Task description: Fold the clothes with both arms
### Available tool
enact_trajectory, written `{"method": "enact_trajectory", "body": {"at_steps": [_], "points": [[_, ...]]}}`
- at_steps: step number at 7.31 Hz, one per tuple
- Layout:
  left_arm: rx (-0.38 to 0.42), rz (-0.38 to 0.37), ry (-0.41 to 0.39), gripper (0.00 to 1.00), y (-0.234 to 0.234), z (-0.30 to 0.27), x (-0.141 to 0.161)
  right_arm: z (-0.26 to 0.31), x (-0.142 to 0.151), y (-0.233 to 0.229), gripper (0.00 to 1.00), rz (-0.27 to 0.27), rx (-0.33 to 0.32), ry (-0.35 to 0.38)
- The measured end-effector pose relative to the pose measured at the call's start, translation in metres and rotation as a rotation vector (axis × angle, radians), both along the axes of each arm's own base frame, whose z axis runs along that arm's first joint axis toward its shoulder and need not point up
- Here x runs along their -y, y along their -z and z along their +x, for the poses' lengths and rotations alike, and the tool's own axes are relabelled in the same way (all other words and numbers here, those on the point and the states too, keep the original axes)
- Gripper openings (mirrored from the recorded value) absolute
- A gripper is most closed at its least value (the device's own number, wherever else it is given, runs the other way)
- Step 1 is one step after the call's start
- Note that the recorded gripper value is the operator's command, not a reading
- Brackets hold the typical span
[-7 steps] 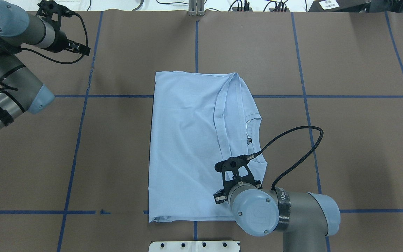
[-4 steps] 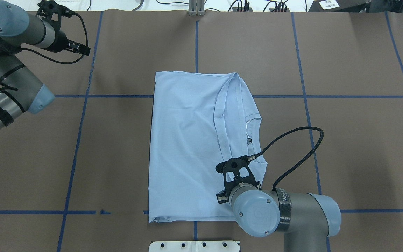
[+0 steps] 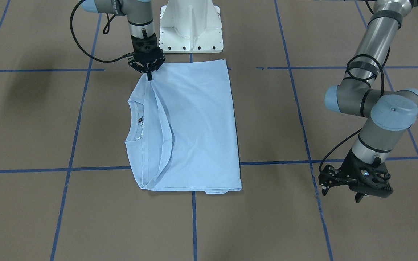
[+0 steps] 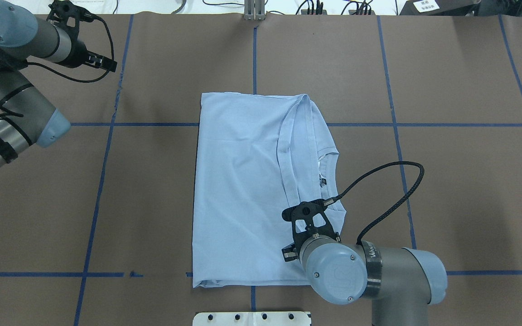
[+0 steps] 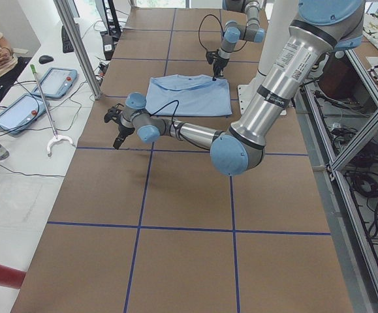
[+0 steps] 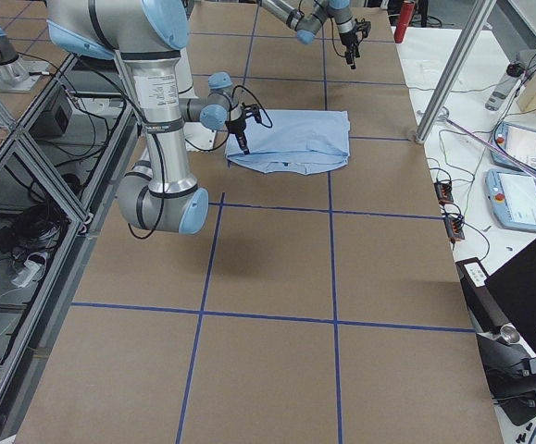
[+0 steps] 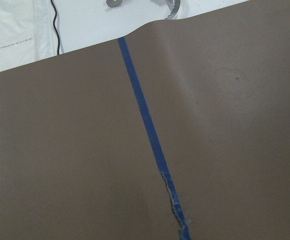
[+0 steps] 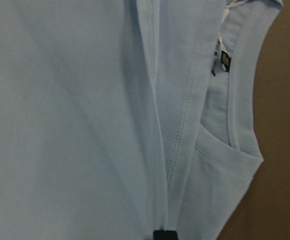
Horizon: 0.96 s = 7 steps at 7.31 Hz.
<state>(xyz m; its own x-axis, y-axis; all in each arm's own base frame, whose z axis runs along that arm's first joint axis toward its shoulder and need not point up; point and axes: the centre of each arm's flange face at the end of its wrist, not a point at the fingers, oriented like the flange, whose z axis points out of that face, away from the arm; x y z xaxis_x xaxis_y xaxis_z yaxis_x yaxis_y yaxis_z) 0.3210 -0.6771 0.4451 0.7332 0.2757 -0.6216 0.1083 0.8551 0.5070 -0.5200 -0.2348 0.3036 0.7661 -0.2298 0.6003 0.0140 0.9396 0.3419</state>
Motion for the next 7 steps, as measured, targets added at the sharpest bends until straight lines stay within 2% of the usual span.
{"method": "enact_trajectory", "body": {"at_steps": [1, 2, 4, 5, 7], "points": [[0.0, 0.0, -0.001, 1.0, 0.0, 0.0, 0.0, 0.008, -0.006, -0.013, 0.0, -0.032, -0.007, -0.032], [0.0, 0.0, -0.001, 1.0, 0.0, 0.0, 0.0, 0.008, -0.014, -0.02, 0.99, -0.063, -0.004, -0.066], [-0.001, 0.0, -0.002, 1.0, 0.0, 0.001, -0.001, 0.003, -0.022, -0.02, 1.0, -0.083, 0.008, -0.084], [-0.005, -0.002, -0.007, 1.0, 0.001, 0.001, -0.001, 0.005, -0.014, -0.011, 1.0, -0.084, 0.026, -0.087], [-0.047, -0.026, -0.035, 1.0, 0.006, 0.003, -0.009, 0.023, 0.024, 0.02, 1.0, -0.113, 0.107, -0.104]]}}
